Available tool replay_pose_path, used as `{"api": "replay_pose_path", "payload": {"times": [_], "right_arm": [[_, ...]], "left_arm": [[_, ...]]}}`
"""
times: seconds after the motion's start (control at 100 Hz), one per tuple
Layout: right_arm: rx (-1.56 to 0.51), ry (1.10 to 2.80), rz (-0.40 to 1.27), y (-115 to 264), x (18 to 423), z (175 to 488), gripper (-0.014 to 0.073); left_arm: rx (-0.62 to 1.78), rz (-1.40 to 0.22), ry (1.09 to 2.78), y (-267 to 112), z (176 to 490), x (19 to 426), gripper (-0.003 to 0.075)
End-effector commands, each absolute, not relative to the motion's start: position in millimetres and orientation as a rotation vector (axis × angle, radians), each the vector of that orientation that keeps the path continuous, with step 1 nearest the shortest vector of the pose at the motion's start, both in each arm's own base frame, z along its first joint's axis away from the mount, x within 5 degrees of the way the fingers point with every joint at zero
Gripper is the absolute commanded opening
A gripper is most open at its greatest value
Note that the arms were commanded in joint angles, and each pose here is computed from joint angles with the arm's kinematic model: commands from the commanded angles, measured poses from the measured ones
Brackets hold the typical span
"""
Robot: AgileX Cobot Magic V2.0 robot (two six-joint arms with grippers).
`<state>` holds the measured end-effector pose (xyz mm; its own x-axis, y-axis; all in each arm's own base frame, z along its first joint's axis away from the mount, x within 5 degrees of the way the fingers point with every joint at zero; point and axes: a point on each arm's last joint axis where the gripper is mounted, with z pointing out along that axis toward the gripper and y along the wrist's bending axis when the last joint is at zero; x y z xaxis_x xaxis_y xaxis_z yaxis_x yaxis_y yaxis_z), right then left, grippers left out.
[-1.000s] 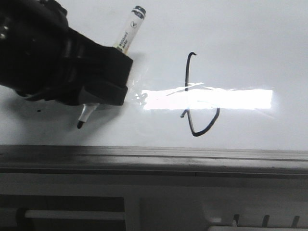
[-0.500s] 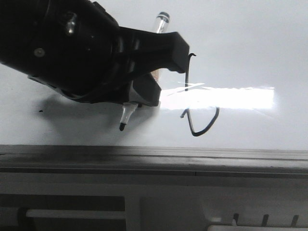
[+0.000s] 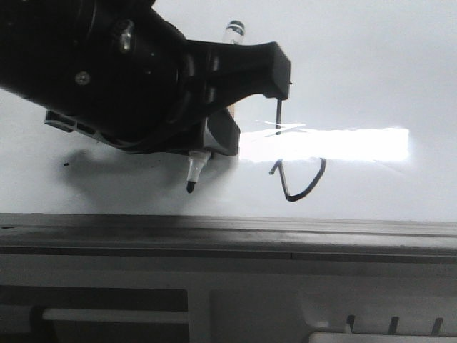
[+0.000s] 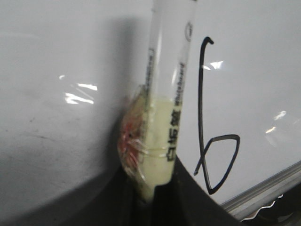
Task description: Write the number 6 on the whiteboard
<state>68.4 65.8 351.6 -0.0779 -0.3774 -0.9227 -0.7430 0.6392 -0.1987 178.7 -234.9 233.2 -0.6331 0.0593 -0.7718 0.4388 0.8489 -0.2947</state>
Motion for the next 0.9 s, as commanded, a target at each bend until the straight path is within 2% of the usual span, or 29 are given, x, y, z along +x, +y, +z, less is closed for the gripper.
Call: {"api": "replay_pose_path", "payload": {"times": [0.0,0.24,0.35,0.56,0.63,0.78,0.89], "right_arm": [[-0.868,1.622,0.380,64.8,70.5,364.5,-0.0061],[-0.846,1.599,0.374,64.4,71.8,367.2,-0.0061],[-0.833,1.586,0.371,64.2,72.4,368.7,-0.0061],[-0.820,1.573,0.367,63.9,73.1,370.2,-0.0061],[-0.817,1.569,0.367,63.8,73.3,370.6,-0.0061],[-0.813,1.565,0.365,63.7,73.5,371.1,-0.0061],[-0.806,1.558,0.364,63.6,73.8,371.9,-0.0061]], "left_arm": [[0.194,-0.373,2.195,-219.7,222.5,197.6,0.0017],[0.148,-0.379,2.212,-221.7,216.4,199.5,0.0305],[0.140,-0.379,2.222,-222.7,213.4,199.9,0.0340],[0.147,-0.373,2.217,-222.6,213.4,200.3,0.0349],[0.144,-0.373,2.217,-222.6,213.5,200.3,0.0388],[0.143,-0.373,2.215,-222.7,213.9,200.6,0.0523],[0.137,-0.387,2.203,-221.5,218.9,199.8,0.0542]]}}
